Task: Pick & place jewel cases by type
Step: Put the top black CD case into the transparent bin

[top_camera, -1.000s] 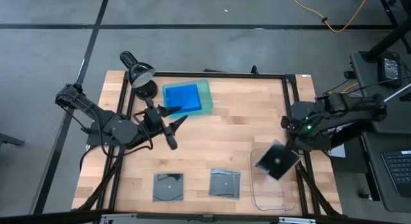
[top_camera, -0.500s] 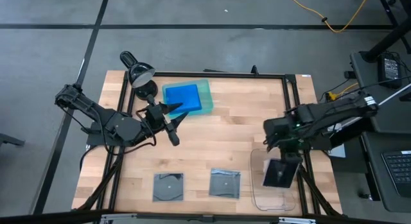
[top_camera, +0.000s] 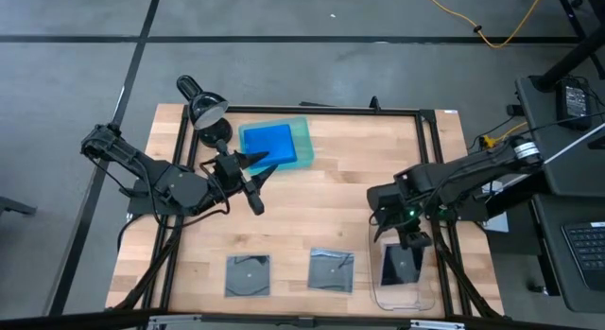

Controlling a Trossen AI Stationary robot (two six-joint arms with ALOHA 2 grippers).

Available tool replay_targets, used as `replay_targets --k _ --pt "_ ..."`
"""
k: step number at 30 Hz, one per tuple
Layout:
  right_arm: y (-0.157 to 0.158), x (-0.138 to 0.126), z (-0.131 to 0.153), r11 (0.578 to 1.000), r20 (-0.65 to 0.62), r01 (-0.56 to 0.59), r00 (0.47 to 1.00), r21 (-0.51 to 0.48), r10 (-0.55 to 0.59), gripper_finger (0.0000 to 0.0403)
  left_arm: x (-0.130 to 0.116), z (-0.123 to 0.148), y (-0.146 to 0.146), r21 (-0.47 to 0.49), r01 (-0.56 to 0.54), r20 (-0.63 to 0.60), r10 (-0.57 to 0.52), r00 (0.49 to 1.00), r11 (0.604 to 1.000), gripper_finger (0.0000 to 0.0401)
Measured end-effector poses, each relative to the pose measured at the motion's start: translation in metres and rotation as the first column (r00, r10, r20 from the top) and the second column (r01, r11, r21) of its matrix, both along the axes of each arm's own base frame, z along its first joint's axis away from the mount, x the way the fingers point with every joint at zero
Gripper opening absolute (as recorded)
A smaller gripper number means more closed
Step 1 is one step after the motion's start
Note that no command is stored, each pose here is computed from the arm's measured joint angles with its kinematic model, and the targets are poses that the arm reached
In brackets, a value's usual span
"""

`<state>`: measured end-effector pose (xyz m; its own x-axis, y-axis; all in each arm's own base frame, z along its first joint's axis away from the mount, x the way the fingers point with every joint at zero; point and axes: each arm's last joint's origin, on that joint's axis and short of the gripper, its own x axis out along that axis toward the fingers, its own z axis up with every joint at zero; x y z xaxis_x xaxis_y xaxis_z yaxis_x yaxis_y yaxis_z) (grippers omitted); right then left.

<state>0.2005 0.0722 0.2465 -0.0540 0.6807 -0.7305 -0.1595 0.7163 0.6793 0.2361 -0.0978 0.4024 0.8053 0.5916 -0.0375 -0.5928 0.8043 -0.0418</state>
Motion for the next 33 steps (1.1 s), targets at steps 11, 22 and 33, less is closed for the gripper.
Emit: replay_targets --k 11,22,33 --pt "0.004 0.018 -0.021 0.998 0.013 -0.064 0.998 -0.026 0.065 0.0045 0.000 0.000 0.000 -0.009 0.000 0.006 0.000 1.000 1.000 0.0162" --pt "0.007 0.028 -0.042 0.991 -0.031 -0.125 0.992 -0.040 0.124 0.0045 -0.001 0.000 -0.003 -0.012 0.016 0.009 -0.016 1.000 1.000 0.0164" --pt "0.009 0.036 -0.058 0.990 -0.078 -0.134 0.988 -0.051 0.130 0.0060 -0.002 0.000 -0.005 -0.012 0.023 0.009 -0.023 1.000 1.000 0.0161"
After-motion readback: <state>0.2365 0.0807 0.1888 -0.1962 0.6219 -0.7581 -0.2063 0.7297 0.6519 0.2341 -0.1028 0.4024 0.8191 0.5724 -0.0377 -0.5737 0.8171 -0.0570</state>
